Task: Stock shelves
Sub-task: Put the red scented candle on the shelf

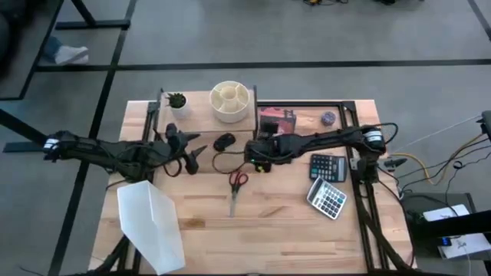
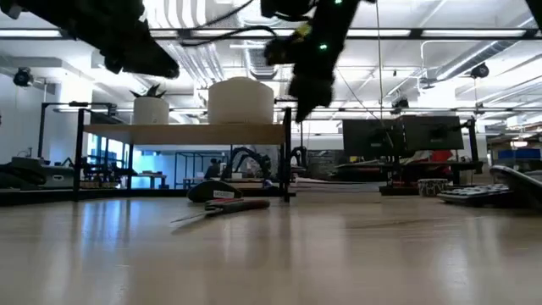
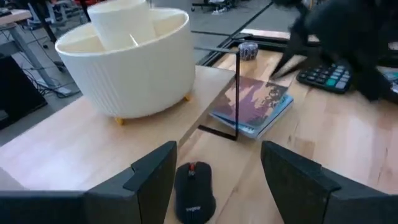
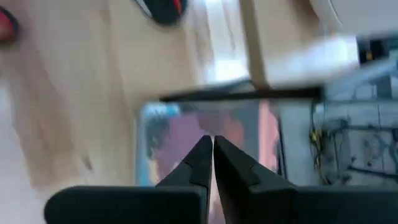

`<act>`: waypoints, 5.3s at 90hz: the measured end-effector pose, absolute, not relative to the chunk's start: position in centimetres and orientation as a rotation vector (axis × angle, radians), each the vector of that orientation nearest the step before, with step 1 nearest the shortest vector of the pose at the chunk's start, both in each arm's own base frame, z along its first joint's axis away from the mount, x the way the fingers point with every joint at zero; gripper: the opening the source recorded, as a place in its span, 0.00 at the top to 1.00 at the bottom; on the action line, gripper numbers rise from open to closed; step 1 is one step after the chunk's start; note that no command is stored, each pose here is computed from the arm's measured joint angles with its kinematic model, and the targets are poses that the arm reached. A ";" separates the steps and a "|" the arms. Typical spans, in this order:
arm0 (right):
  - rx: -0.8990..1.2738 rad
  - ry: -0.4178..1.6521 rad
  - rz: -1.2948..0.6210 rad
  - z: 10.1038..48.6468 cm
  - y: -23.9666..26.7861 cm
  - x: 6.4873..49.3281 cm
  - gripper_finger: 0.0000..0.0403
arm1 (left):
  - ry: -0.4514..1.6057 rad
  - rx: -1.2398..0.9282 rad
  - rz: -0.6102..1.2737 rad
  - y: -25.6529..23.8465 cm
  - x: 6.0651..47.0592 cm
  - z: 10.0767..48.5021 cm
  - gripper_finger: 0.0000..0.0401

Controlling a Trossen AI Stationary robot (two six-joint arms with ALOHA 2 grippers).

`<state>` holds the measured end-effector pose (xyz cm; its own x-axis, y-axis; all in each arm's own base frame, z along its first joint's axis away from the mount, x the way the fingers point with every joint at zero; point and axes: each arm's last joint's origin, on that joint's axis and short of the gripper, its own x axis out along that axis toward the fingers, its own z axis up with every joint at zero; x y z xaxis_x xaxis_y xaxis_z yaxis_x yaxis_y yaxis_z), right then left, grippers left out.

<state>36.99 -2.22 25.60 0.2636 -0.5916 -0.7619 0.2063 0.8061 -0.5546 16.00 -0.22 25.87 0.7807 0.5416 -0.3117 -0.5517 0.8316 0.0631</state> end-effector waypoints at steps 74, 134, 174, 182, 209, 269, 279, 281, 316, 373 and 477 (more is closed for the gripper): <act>0.470 1.178 -1.316 22.0 -14.6 19.1 0.93 | 0.338 -0.012 0.595 -0.3 16.7 24.9 0.45; 0.748 0.900 -1.640 19.8 -17.4 16.6 0.26 | 0.457 0.035 0.589 -0.5 17.7 23.3 0.45; 0.922 0.670 -1.688 18.4 -20.0 14.8 0.06 | 0.516 0.048 0.568 -0.5 17.4 22.3 0.45; 0.941 0.634 -1.701 18.4 -20.1 14.8 0.05 | 0.523 0.050 0.568 -0.5 17.3 21.4 0.45; 0.998 0.499 -1.801 17.9 -20.0 14.6 0.05 | 0.552 0.024 0.582 -0.4 16.5 18.6 0.45; 1.005 0.401 -1.895 13.2 -20.2 14.8 0.05 | 0.467 0.104 0.544 -0.5 17.3 20.0 0.45; 1.012 0.437 -1.909 11.8 -21.0 15.6 0.05 | 0.463 0.120 0.539 -0.5 17.3 20.1 0.45; 1.009 0.441 -1.919 11.5 -21.2 15.7 0.05 | 0.463 0.120 0.539 -0.5 17.3 20.1 0.45; 0.963 0.484 -1.916 11.5 -22.1 16.7 0.10 | 0.469 0.132 0.538 -0.5 17.3 20.1 0.45; 0.827 0.706 -1.742 12.1 -21.9 16.9 0.32 | 0.483 0.126 0.539 -0.5 17.2 19.9 0.45; 0.399 0.360 -0.895 31.8 -7.5 30.4 0.32 | 0.311 0.172 0.468 -0.3 15.2 23.0 0.45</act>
